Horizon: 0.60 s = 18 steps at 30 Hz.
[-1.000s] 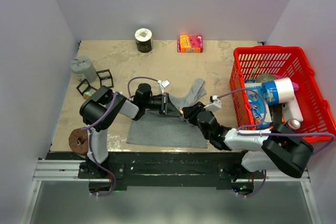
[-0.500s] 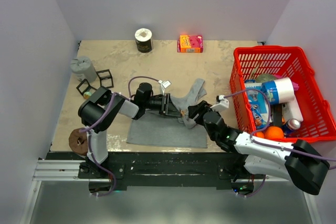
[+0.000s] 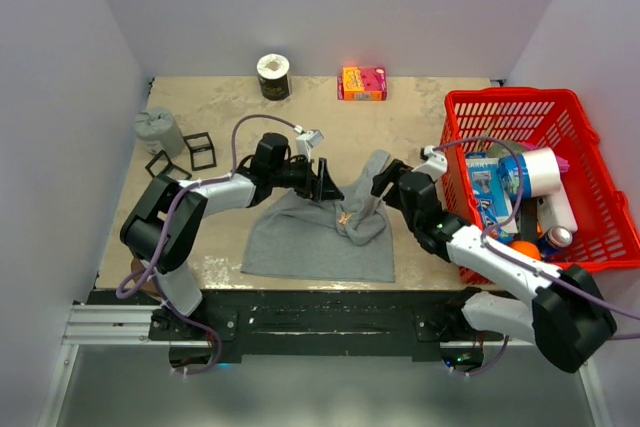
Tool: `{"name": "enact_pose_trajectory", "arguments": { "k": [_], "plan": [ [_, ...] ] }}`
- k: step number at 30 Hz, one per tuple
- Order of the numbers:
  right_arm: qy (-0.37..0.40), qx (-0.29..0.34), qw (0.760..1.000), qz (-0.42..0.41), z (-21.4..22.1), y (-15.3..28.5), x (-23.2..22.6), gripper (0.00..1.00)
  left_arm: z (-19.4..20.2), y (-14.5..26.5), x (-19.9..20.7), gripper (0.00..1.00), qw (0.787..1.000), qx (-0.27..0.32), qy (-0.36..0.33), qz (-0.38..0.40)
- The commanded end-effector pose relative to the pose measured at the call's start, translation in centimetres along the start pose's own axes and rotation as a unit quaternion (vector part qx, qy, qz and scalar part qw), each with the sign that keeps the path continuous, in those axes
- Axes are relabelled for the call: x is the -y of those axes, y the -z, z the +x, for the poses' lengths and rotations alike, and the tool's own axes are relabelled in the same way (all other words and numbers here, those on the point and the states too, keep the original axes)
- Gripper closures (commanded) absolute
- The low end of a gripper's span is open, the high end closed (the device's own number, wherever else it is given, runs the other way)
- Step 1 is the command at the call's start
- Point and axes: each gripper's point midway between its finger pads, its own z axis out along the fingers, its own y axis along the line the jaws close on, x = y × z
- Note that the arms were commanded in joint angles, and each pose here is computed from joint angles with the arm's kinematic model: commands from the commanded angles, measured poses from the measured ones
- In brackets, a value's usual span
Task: Pin the brooch onto the clothing
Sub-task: Place the clothing with brooches at the center of the board, then move the clothing with brooches to the center of the board.
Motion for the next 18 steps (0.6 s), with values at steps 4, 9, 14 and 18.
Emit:
{"name": "enact_pose_trajectory", "arguments": {
  "k": [4, 9, 14, 18],
  "plan": [
    [0.094, -0.079, 0.992, 0.010, 0.2, -4.0, -0.9, 0.29, -3.0, 4.0, -6.4, 0.17, 0.976, -0.008, -0.082, -0.202],
    [0.119, -0.099, 0.987, 0.034, 0.5, -7.0, -0.7, 0.31, -3.3, 5.4, -8.9, 0.12, 0.954, -0.031, -0.109, -0.276],
    [0.149, -0.112, 0.981, 0.055, 1.3, -9.6, -0.4, 0.32, -2.0, 5.2, -10.9, 0.11, 0.945, -0.073, -0.101, -0.302],
    [0.167, -0.120, 0.975, 0.082, 1.5, -11.0, 0.4, 0.32, -1.9, 4.8, -11.4, 0.12, 0.946, -0.075, -0.103, -0.298]
  ]
}}
